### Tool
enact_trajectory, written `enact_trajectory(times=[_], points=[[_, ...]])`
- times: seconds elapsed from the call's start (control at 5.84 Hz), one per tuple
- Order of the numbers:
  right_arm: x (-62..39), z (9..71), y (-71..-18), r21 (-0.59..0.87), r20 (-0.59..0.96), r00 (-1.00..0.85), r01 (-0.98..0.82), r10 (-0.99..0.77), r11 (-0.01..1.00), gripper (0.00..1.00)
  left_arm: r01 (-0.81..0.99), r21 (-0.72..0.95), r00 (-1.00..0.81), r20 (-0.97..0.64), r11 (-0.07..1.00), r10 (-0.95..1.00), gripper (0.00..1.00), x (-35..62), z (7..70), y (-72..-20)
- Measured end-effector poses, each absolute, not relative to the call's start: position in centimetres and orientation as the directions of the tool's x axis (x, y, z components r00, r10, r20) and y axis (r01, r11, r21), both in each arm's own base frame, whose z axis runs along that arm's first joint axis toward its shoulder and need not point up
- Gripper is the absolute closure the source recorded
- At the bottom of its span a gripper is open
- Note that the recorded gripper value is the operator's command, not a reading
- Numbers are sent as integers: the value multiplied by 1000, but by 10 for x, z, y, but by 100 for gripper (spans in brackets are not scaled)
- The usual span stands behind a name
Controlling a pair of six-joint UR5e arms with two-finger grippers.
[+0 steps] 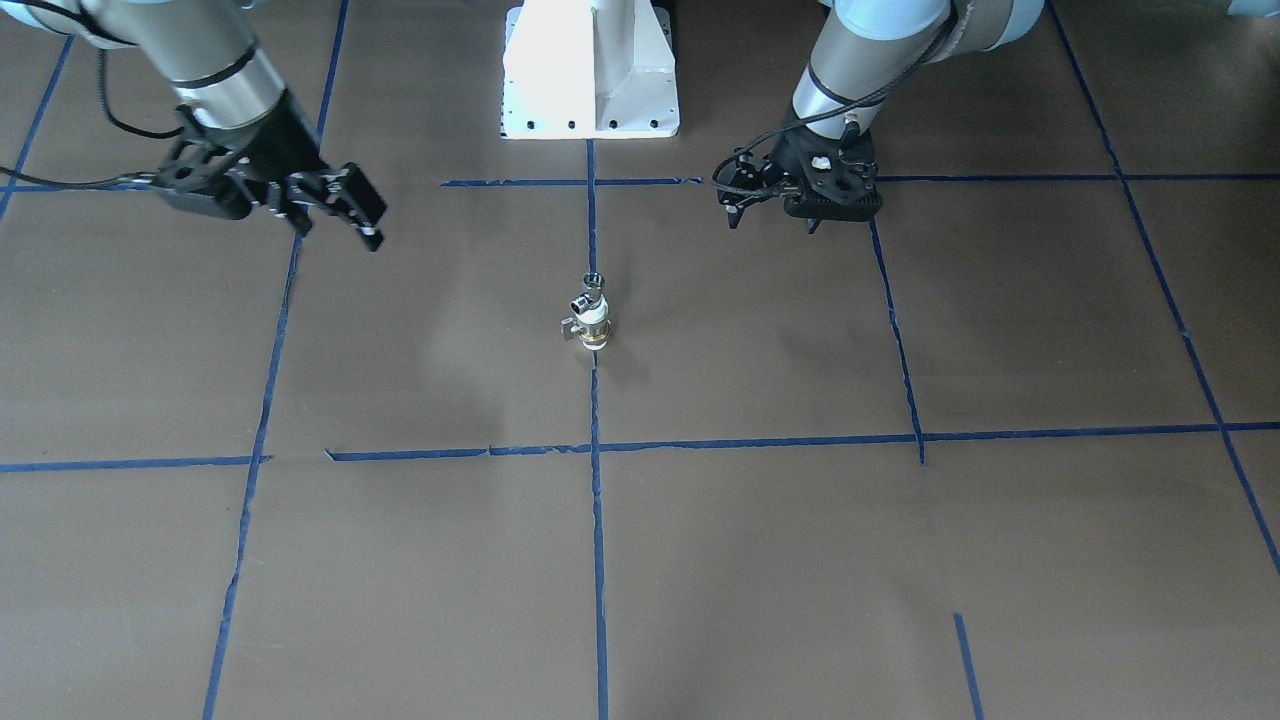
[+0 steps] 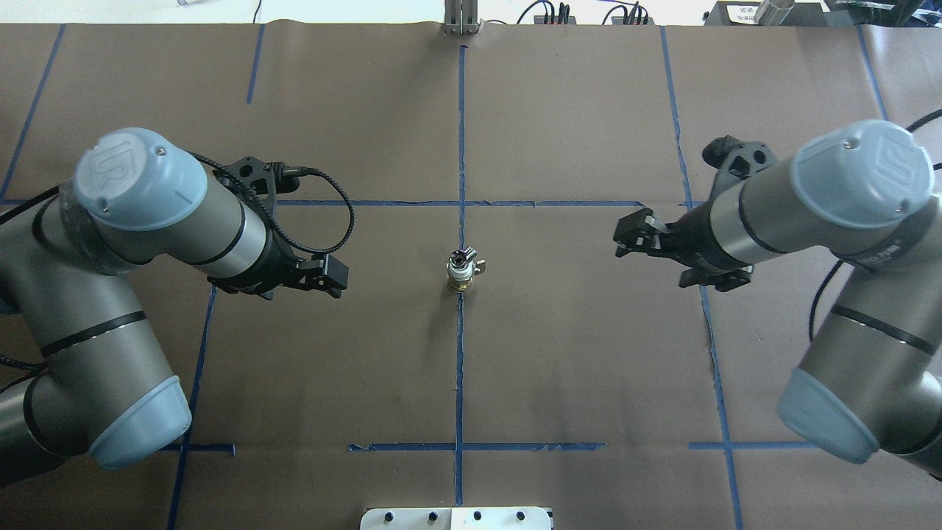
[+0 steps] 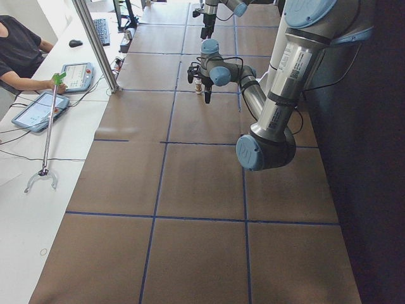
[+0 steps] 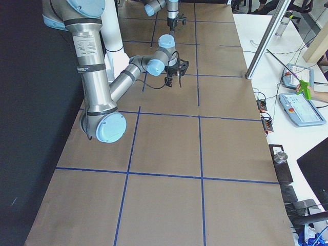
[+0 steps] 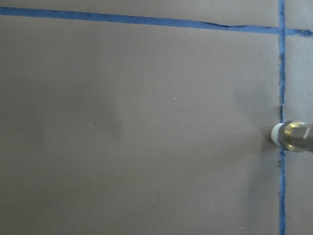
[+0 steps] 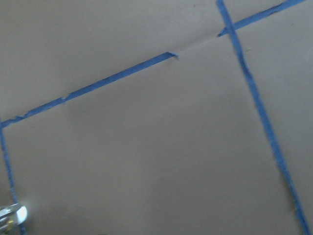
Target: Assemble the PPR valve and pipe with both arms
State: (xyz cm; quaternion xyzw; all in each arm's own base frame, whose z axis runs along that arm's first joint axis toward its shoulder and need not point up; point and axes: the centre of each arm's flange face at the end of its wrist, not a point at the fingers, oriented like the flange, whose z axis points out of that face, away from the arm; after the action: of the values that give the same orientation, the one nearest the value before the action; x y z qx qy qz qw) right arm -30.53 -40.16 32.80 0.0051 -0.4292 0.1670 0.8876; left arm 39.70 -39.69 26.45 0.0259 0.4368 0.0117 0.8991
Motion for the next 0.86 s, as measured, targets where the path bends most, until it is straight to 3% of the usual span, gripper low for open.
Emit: enact_trajectory(times=[0.34, 0.86], points=[[-224, 406, -416, 1, 697, 702, -203, 145, 979, 0, -83, 133, 663, -732, 988, 155, 0, 375, 310, -400], [-109, 491, -439, 7, 717, 695, -75, 47, 997, 0, -170, 180, 654, -715, 969, 247, 0, 285, 364, -437]])
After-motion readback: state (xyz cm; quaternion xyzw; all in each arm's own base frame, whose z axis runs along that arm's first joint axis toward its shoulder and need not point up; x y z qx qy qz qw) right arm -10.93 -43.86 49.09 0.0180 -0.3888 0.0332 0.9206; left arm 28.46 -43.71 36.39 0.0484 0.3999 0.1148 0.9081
